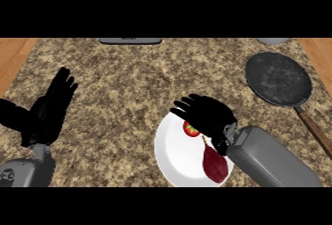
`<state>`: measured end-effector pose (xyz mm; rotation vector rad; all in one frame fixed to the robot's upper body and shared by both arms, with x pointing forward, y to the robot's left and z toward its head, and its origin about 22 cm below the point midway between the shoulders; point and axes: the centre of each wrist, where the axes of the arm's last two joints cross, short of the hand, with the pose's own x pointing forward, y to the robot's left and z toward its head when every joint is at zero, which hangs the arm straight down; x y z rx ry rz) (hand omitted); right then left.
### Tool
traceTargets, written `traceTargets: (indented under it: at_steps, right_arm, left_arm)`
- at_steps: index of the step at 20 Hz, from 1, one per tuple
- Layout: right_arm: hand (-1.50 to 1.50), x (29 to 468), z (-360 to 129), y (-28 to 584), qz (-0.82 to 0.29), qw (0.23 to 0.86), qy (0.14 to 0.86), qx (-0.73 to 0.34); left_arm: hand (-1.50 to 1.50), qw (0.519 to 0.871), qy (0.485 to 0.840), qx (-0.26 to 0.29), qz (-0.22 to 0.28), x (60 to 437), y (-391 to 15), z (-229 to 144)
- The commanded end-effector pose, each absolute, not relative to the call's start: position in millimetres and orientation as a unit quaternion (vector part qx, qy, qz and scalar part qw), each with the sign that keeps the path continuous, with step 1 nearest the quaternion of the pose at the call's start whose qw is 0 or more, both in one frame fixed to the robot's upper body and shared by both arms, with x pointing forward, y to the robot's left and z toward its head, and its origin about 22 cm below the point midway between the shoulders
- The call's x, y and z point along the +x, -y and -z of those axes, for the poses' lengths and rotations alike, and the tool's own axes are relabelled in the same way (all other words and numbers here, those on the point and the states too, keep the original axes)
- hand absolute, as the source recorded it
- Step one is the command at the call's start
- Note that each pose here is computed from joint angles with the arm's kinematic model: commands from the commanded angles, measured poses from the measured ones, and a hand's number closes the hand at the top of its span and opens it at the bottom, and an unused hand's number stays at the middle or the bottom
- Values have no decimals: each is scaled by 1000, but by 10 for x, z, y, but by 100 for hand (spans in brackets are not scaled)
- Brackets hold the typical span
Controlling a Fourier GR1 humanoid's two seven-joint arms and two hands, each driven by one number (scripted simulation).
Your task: Pick the tomato from the plate and place it in the pan
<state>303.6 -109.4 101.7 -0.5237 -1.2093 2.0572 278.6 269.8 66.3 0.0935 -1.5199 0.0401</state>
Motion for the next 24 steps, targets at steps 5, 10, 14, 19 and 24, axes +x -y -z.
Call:
traceTargets:
  at_steps: [5,10,14,19,24]
  right_arm:
    - [-150,3167,-711,912,-791,347,450,-228]
    - [-150,3281,-702,837,-795,350,451,-203]
    - [-150,3441,-374,921,-798,358,435,-216]
    - [-150,3523,-353,991,-795,362,441,-209]
    - [-150,3553,-233,1023,-789,368,452,-194]
  left_arm:
    - [0,726,686,44,-18,2829,-2731,-540]
    - [0,717,695,54,-13,2877,-2624,-768]
    - [0,721,692,44,-10,2779,-2720,-625]
    - [0,724,688,47,-18,2664,-2749,-580]
    - [0,724,688,45,-17,2786,-2753,-636]
